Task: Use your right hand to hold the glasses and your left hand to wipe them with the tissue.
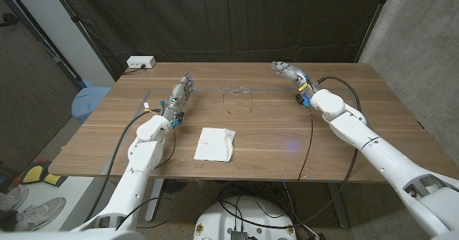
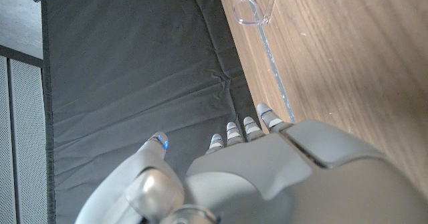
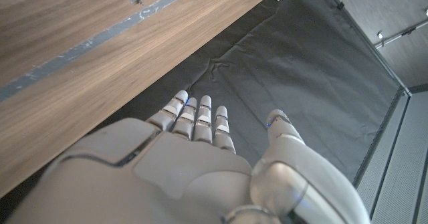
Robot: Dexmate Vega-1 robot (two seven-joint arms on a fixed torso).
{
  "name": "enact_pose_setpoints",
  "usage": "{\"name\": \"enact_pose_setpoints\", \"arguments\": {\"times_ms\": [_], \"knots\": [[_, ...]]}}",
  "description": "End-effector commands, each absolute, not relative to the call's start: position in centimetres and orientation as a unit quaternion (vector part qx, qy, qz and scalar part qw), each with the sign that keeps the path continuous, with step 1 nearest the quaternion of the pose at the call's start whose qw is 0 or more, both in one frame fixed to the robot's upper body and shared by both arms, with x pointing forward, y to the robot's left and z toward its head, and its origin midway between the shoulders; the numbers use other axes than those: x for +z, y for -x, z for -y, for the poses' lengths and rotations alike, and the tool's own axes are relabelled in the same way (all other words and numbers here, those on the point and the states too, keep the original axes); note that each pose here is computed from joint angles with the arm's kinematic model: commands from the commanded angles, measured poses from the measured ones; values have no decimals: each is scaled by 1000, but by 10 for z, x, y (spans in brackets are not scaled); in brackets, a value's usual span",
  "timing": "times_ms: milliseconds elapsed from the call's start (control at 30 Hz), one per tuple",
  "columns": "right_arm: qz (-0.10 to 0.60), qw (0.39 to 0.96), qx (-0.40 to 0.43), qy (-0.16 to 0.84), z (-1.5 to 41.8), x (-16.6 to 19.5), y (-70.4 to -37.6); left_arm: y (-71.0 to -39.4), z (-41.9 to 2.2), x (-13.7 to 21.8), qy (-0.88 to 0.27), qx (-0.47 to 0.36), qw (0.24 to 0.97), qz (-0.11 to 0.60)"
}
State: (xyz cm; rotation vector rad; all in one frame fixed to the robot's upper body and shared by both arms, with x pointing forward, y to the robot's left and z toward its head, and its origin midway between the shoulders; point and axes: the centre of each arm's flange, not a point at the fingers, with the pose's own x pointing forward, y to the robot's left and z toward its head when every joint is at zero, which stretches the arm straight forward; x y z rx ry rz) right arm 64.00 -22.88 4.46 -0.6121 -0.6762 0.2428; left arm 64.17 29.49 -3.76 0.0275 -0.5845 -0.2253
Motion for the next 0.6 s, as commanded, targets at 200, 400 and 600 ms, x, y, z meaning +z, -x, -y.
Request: {"name": "enact_pose_setpoints", "arguments": {"times_ms": [200, 400, 600], "knots": [[342, 842, 142, 391, 181, 62, -632, -629, -298, -53, -46, -136, 953, 265], [334, 825, 151, 430, 164, 65, -631, -620, -304, -59, -62, -138, 955, 257], [327, 809, 149, 466, 151, 68, -630, -615, -307, -61, -72, -144, 954, 253]]}}
